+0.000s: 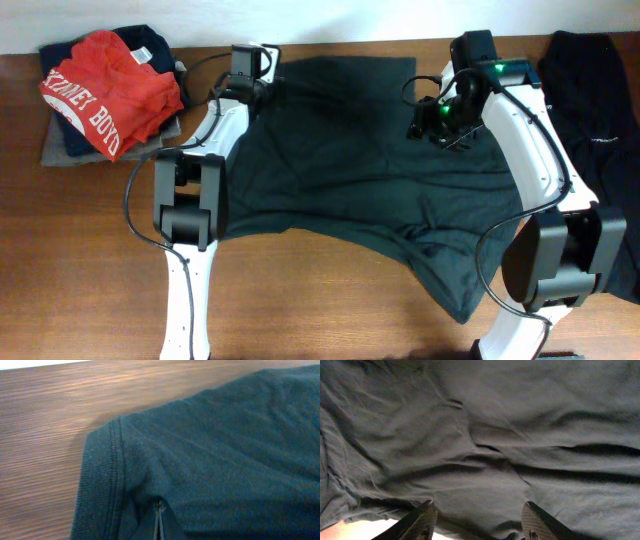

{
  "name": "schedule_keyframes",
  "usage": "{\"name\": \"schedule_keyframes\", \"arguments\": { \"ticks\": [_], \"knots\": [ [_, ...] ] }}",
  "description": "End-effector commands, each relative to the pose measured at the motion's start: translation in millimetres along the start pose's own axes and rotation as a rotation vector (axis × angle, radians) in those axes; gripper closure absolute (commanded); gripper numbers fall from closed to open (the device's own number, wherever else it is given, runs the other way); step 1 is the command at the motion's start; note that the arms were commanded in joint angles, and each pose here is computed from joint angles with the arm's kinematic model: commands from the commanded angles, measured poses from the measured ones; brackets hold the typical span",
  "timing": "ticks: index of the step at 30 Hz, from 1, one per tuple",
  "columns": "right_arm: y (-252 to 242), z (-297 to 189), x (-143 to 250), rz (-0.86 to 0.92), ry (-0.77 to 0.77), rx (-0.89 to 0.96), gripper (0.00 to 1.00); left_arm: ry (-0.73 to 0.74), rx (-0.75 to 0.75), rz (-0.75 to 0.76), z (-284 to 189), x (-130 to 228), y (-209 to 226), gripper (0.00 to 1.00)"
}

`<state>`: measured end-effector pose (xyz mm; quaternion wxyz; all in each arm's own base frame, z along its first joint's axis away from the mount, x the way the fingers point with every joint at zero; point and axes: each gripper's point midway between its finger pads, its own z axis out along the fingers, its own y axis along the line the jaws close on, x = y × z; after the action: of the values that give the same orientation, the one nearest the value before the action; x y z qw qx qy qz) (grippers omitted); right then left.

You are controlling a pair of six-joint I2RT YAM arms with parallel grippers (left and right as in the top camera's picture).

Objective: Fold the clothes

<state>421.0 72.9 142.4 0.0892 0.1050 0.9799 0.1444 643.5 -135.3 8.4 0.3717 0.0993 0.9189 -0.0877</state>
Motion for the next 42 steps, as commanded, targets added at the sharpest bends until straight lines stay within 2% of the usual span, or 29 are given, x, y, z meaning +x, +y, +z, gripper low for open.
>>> {"name": "schedule_keyframes", "arguments": {
  "ticks": [1, 6, 11, 15, 16, 19, 21, 23, 26, 30, 33, 34, 36, 37, 38, 39, 42],
  "knots": [
    [0.2, -1.8, 3.4, 0.001, 0.000, 0.016, 0.40, 0.100, -0.261, -0.101, 11.9, 47.1, 81.0, 0.98],
    [0.4, -1.8, 2.6, 0.000, -0.004, 0.014, 0.40, 0.163, -0.321, -0.173, -2.2, 68.0, 135.8, 0.98],
    [1.1, -1.8, 0.6, -0.002, -0.012, 0.012, 0.39, 0.188, -0.349, -0.212, -10.8, 78.4, 162.7, 0.98],
    [-1.0, 2.1, 2.0, 0.001, -0.001, 0.019, 0.39, 0.181, -0.376, -0.314, -21.9, 76.0, 176.9, 0.99],
    [-1.5, 3.8, 2.2, 0.002, 0.003, 0.020, 0.35, 0.178, -0.376, -0.315, -24.3, 72.8, 176.7, 0.99],
    [-5.8, 17.4, 3.8, 0.011, 0.036, 0.032, 0.33, 0.138, -0.375, -0.309, -42.2, 47.7, 173.8, 0.99],
    [-12.2, 31.3, 7.3, 0.022, 0.074, 0.052, 0.32, 0.075, -0.376, -0.304, -78.6, 8.0, 169.9, 0.98],
    [-14.1, 35.2, 8.8, 0.032, 0.087, 0.057, 0.32, 0.050, -0.398, -0.319, -101.9, -8.9, 169.7, 0.98],
    [-15.0, 36.5, 9.3, 0.036, 0.092, 0.059, 0.31, 0.007, -0.495, -0.416, -140.4, -25.5, 179.5, 0.98],
    [-15.4, 36.3, 12.1, 0.038, 0.103, 0.062, 0.31, -0.004, -0.487, -0.414, -168.7, -39.7, 171.4, 0.94],
    [-17.9, 35.2, 19.6, 0.044, 0.133, 0.073, 0.31, 0.038, -0.422, -0.407, -178.4, -39.0, 149.1, 0.76],
    [-24.7, 33.7, 24.4, 0.049, 0.150, 0.109, 0.31, 0.062, -0.385, -0.396, -182.5, -38.2, 135.9, 0.52],
    [-30.9, 28.9, 31.1, 0.061, 0.173, 0.133, 0.31, 0.082, -0.346, -0.355, -187.9, -39.4, 122.6, 0.29],
    [-31.6, 26.3, 35.2, 0.066, 0.187, 0.137, 0.32, 0.092, -0.331, -0.335, -191.5, -39.8, 117.2, 0.21],
    [-33.4, 18.9, 46.4, 0.073, 0.223, 0.150, 0.32, 0.118, -0.322, -0.317, -199.5, -37.1, 108.3, 0.08],
    [-34.1, 15.2, 51.8, 0.076, 0.240, 0.156, 0.32, 0.137, -0.315, -0.313, -204.1, -34.6, 102.4, 0.02],
    [-34.3, 1.2, 65.4, 0.083, 0.275, 0.168, 0.34, 0.160, -0.294, -0.305, -207.1, -31.4, 91.0, 0.01]
  ]
}}
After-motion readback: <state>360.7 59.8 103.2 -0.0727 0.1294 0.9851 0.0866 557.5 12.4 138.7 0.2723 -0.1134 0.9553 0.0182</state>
